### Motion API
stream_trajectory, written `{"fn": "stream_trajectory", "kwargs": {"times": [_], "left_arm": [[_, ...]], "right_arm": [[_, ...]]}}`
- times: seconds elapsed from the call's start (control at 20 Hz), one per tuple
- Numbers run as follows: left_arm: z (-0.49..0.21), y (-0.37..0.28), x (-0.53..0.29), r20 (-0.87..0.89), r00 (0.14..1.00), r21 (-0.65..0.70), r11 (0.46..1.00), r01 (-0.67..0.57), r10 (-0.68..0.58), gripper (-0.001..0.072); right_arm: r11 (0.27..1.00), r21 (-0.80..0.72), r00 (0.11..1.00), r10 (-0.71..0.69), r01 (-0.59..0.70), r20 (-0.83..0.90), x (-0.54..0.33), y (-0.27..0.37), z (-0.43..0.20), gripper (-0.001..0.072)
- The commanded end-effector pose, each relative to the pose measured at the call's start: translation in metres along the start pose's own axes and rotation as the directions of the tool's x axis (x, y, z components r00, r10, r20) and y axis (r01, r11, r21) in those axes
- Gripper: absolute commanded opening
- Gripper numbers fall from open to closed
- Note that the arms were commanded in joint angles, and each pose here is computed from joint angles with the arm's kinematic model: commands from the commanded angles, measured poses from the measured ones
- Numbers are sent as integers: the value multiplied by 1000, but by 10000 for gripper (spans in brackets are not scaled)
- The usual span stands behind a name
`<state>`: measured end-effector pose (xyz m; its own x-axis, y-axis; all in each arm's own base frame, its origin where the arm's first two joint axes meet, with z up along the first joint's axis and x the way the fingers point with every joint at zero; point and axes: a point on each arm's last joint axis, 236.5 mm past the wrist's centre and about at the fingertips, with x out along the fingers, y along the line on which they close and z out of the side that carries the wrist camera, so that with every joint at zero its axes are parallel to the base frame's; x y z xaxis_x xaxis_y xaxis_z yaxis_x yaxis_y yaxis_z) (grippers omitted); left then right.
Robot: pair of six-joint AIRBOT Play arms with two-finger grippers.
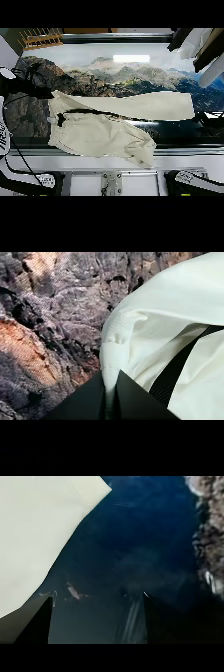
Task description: Fold the clothes and pants, and hang the long-sleeved shirts on hangers.
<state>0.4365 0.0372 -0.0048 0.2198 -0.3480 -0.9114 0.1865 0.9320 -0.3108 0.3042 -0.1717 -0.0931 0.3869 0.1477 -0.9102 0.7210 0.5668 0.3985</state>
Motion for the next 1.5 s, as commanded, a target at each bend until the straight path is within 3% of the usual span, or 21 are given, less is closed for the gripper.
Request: {"fn": "stream_trajectory", "kwargs": {"times": [0.0,0.35,0.4,0.45,0.5,0.65,0.8,0.95,1.05,1.25,1.45], "left_arm": [[1,0,0,4,1000,0,1000,-1,1,20],[1,1,0,5,1000,0,1000,-3,3,20],[1,1,0,5,1000,0,1000,-3,3,20],[1,1,0,6,1000,0,1000,-4,4,20],[3,2,-1,12,1000,0,1000,-7,7,20],[7,9,-4,37,999,-6,1000,-27,27,19],[10,19,-30,92,994,-21,998,-64,65,18],[11,24,-70,168,979,-37,993,-109,113,18],[8,21,-87,188,974,-27,992,-122,125,19],[4,21,-83,166,980,-21,994,-110,112,19],[10,39,-49,145,985,-53,995,-90,96,19]], "right_arm": [[994,83,994,68,-75,84,19,11,1,580],[995,2,988,102,-103,113,60,64,-5,577],[994,-8,987,106,-106,117,62,69,-4,475],[993,-40,986,114,-110,123,60,76,0,221],[990,-81,983,129,-119,129,54,84,5,22],[965,-238,971,159,-114,177,6,113,33,12],[916,-400,957,90,29,276,-90,126,59,11],[862,-454,919,-35,226,392,-184,114,56,11],[862,-441,905,-47,250,422,-218,113,43,10],[877,-418,927,-74,236,368,-212,107,31,10],[896,-388,963,-130,215,234,-150,106,41,10]]}}
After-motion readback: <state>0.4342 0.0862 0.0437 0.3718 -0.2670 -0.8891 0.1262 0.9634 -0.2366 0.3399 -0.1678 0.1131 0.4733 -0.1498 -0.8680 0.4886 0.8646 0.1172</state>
